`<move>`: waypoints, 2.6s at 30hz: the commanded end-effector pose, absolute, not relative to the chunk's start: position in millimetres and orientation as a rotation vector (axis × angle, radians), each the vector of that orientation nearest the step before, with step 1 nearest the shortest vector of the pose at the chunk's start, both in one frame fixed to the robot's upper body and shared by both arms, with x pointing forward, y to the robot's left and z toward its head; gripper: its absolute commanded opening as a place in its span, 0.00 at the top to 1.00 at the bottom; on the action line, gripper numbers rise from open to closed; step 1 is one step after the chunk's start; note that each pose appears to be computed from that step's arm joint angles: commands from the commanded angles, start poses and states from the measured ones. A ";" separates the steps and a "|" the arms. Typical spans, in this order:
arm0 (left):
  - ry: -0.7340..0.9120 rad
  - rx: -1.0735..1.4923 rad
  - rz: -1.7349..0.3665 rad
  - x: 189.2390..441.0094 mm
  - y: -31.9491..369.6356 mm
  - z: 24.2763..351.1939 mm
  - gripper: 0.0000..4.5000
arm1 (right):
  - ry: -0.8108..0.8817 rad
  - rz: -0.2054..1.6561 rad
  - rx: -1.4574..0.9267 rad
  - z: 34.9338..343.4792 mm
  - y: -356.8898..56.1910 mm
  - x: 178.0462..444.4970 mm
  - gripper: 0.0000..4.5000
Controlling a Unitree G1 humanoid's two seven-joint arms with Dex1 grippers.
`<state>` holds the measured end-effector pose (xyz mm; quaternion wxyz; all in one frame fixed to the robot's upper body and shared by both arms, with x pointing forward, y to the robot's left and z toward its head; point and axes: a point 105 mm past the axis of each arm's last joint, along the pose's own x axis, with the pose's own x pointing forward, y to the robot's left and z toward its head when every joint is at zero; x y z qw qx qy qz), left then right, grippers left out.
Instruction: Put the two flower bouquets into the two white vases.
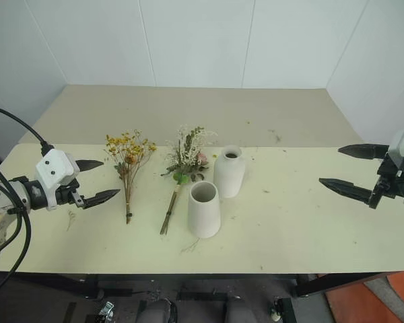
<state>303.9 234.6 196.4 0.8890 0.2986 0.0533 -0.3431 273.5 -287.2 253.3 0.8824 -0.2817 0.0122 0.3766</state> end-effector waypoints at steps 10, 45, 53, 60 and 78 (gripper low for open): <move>0.201 0.499 -0.332 325.5 240.2 217.3 0.01 | -0.053 0.844 -0.679 275.9 -268.6 274.9 0.00; 0.771 0.026 -0.081 372.5 215.3 139.9 0.76 | -0.067 0.820 -0.720 276.8 -267.9 271.4 0.00; 0.582 0.006 -0.036 396.9 221.1 159.8 0.99 | -0.057 0.815 -0.721 272.9 -268.7 271.7 0.00; 0.096 -0.375 -0.047 435.3 222.6 240.5 0.99 | -0.050 0.803 -0.724 272.3 -269.9 270.8 0.00; -0.450 -0.991 -0.759 454.0 97.0 334.4 0.99 | -0.033 0.694 -0.722 270.1 -277.7 248.6 0.00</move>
